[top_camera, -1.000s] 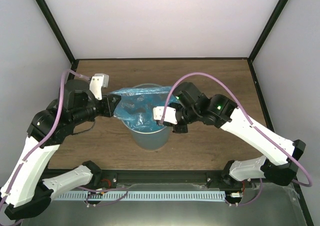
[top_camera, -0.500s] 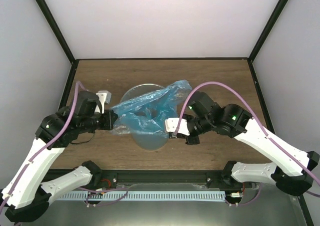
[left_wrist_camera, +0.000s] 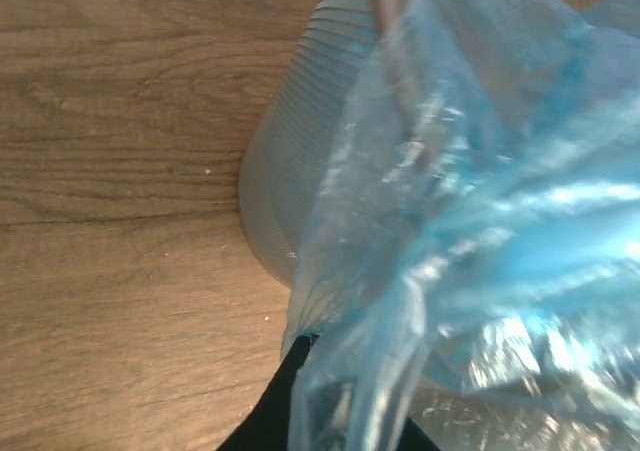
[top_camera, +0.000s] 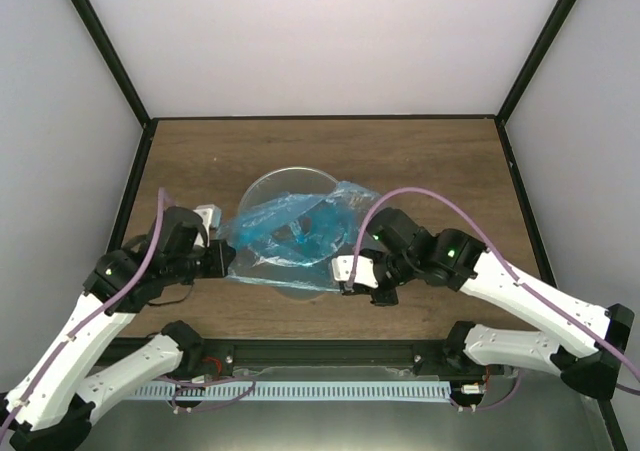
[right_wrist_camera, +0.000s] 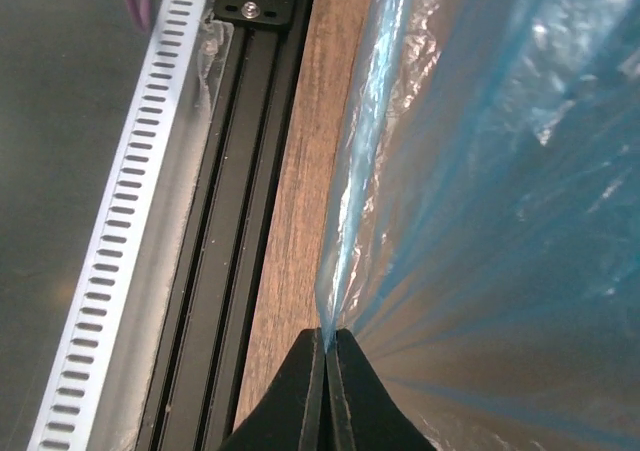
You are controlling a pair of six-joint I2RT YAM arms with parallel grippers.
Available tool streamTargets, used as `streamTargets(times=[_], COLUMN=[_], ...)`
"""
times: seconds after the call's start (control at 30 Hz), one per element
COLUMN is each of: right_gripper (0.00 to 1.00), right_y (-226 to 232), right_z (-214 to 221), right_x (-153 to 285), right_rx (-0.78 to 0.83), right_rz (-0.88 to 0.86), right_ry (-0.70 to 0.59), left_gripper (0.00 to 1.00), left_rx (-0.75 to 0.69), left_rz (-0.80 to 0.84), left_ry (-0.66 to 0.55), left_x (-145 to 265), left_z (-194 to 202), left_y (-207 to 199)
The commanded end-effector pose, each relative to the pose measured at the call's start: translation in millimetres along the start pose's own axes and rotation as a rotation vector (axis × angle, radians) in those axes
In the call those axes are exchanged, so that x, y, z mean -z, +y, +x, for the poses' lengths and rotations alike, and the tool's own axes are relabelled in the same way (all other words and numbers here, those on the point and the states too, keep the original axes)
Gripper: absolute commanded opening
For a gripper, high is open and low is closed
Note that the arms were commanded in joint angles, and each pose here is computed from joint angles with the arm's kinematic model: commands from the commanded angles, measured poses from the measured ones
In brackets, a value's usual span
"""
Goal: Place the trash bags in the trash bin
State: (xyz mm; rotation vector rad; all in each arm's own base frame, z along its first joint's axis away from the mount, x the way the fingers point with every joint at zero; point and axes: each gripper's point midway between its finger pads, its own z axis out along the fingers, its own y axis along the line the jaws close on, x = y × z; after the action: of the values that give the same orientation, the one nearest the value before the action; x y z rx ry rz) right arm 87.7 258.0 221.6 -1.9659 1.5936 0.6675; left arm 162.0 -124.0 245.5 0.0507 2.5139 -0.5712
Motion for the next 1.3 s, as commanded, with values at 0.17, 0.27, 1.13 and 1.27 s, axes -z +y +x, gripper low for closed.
streamTargets(times=[0.17, 0.27, 1.13, 1.27], right_gripper=[0.14, 0.39, 0.76, 0.91], right_y=[4.1, 18.7, -87.2, -109.2], right_z=[-23.7, -25.3, -86.5, -65.9], right_x=[18.2, 34.0, 223.1, 214.6], right_rx=[-0.010, 0.004, -0.176, -0.289], right_rz=[0.050, -0.006, 0.674, 0.722], right_ry=[-0.157, -0.193, -0.452, -0.428], left_gripper=[0.33, 0.51, 0.86, 0.86], left_rx=[0.000, -0.022, -0.554, -0.606], left_rz=[0.002, 0.041, 0.390, 0.435], left_ry=[-0.074, -0.135, -0.482, -0.466], left_x=[-5.8, 16.4, 138.9, 124.6], left_z=[-10.4, -16.5, -106.5, -107.7], left_y=[1.9, -2.9, -119.2, -131.5])
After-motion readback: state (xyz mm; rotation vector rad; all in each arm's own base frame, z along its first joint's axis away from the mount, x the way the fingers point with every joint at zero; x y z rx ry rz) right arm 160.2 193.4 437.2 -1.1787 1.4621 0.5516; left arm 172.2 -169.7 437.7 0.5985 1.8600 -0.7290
